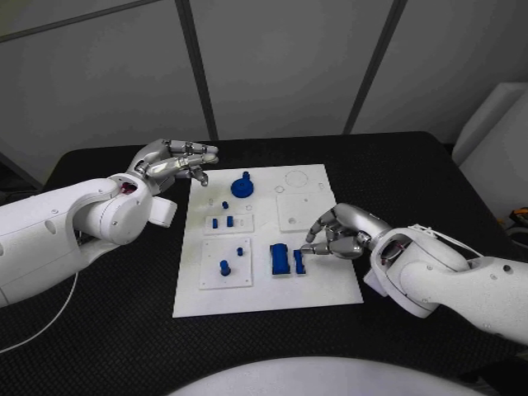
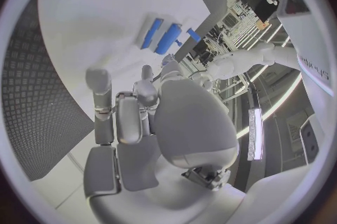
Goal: Assemble the parts on the task board
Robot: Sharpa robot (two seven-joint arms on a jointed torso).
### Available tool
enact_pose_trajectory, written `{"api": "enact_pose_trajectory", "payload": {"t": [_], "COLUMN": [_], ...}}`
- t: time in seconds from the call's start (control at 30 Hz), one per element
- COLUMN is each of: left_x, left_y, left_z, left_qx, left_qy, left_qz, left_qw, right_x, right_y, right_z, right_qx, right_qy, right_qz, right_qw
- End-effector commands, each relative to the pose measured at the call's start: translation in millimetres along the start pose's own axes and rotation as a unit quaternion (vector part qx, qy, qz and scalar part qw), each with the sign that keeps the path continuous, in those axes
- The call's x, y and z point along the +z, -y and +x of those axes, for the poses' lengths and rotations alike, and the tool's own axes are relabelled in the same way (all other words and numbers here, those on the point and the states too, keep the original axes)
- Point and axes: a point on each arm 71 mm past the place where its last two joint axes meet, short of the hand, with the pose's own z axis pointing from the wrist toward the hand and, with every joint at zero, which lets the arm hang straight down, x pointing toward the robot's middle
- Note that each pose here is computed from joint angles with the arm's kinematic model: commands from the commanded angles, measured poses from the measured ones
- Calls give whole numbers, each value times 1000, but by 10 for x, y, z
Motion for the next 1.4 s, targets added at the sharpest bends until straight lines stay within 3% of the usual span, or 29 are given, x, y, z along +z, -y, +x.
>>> {"api": "enact_pose_trajectory", "payload": {"t": [0.03, 0.23, 0.4, 0.7, 1.03, 1.07, 1.1, 1.23, 1.4], "left_x": [9, 56, 199, 381, 453, 457, 456, 428, 343], "left_y": [31, -55, -154, -284, -346, -375, -375, -377, -380], "left_z": [7, -35, -117, -222, -189, -162, -161, -110, 30], "left_qx": [-21, -46, -70, -85, -83, -82, -82, -76, -60], "left_qy": [9, 36, 86, 159, 185, 160, 160, 162, 165], "left_qz": [29, 41, 51, 68, 74, 55, 55, 52, 47], "left_qw": [999, 997, 993, 981, 976, 982, 982, 982, 983], "right_x": [112, 433, 787, 1219, 1359, 1353, 1352, 1320, 1226], "right_y": [30, 229, 389, 472, 445, 478, 477, 442, 352], "right_z": [-153, -401, -526, -541, -511, -493, -494, -495, -493], "right_qx": [150, 267, 329, 375, 398, 374, 374, 380, 395], "right_qy": [7, 32, 74, 111, 118, 120, 120, 127, 143], "right_qz": [-45, -53, -56, -64, -67, -46, -46, -48, -50], "right_qw": [988, 962, 940, 918, 907, 919, 918, 915, 906]}}
